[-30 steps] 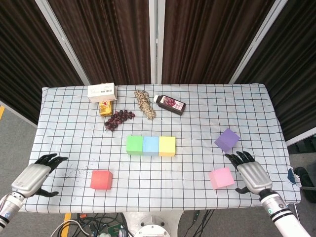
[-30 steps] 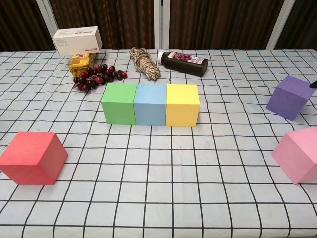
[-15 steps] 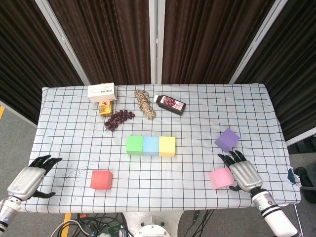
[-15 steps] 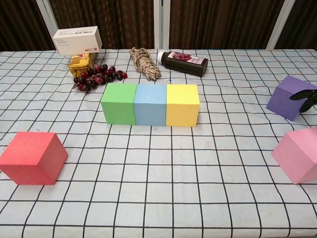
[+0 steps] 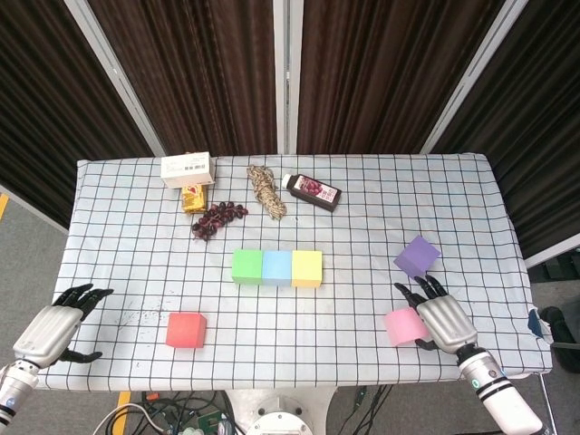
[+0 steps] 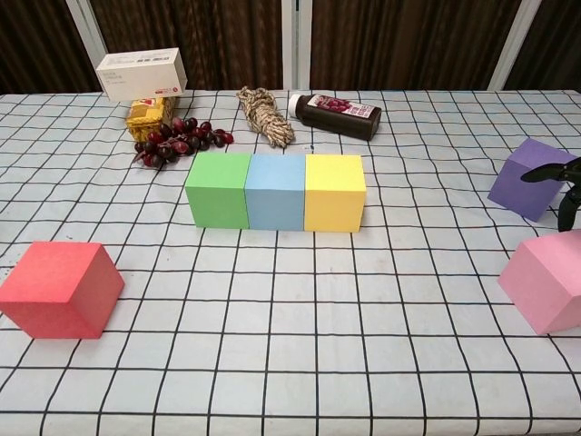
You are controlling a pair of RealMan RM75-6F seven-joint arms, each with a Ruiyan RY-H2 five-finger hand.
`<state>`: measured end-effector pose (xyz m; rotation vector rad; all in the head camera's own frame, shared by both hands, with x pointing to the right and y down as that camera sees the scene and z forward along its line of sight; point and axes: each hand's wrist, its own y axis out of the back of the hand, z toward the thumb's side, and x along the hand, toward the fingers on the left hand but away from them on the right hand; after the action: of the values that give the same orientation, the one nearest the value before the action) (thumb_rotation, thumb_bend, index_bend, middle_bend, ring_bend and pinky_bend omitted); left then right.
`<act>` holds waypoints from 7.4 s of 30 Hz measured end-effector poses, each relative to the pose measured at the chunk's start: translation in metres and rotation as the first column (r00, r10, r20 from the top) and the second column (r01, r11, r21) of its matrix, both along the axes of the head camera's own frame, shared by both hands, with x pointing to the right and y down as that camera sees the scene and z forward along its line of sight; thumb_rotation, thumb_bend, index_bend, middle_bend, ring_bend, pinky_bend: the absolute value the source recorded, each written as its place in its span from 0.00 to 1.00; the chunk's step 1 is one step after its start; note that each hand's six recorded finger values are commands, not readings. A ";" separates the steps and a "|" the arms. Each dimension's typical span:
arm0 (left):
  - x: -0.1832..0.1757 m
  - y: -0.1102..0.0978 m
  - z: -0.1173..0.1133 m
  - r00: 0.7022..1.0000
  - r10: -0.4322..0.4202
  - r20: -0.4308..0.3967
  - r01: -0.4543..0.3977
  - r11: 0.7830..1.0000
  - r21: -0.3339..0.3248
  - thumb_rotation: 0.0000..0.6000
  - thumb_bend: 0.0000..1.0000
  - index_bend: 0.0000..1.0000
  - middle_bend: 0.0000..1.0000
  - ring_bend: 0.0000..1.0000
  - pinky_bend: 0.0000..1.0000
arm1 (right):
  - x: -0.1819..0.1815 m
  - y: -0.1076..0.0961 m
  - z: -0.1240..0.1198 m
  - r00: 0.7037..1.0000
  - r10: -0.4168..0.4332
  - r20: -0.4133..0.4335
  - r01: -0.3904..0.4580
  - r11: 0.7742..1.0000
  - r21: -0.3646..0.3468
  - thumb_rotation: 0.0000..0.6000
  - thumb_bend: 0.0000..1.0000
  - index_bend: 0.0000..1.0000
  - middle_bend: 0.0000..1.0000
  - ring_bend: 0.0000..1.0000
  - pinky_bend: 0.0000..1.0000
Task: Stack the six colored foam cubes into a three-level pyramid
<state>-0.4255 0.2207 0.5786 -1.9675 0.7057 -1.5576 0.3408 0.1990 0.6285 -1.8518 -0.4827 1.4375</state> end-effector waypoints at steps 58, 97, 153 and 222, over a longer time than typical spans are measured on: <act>0.100 0.016 0.074 0.985 0.131 -0.111 -0.132 0.991 -0.001 1.00 0.00 0.11 0.20 0.04 0.11 | -0.142 -0.127 -0.070 0.980 0.100 0.172 -0.135 0.970 0.200 1.00 0.09 0.00 0.53 0.17 0.00; 0.070 -0.002 0.057 0.972 -0.023 -0.235 0.058 0.988 0.142 1.00 0.02 0.18 0.44 0.12 0.15 | -0.163 -0.129 -0.054 0.988 0.091 0.124 -0.111 0.979 0.169 1.00 0.09 0.00 0.54 0.18 0.00; 0.022 -0.003 0.048 0.958 -0.095 -0.269 0.137 0.981 0.139 1.00 0.02 0.18 0.44 0.12 0.15 | -0.273 -0.133 -0.010 0.984 0.178 -0.016 -0.177 0.983 0.048 1.00 0.10 0.00 0.56 0.22 0.00; 0.011 0.001 0.051 0.957 -0.117 -0.267 0.153 0.981 0.118 1.00 0.02 0.18 0.43 0.12 0.15 | -0.284 -0.126 0.002 0.976 0.217 -0.033 -0.216 0.976 0.033 1.00 0.11 0.01 0.49 0.22 0.00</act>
<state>-0.4141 0.2214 0.6300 -2.0754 1.0452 -1.2984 0.0570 0.0731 0.6305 -1.7900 -0.7017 1.5957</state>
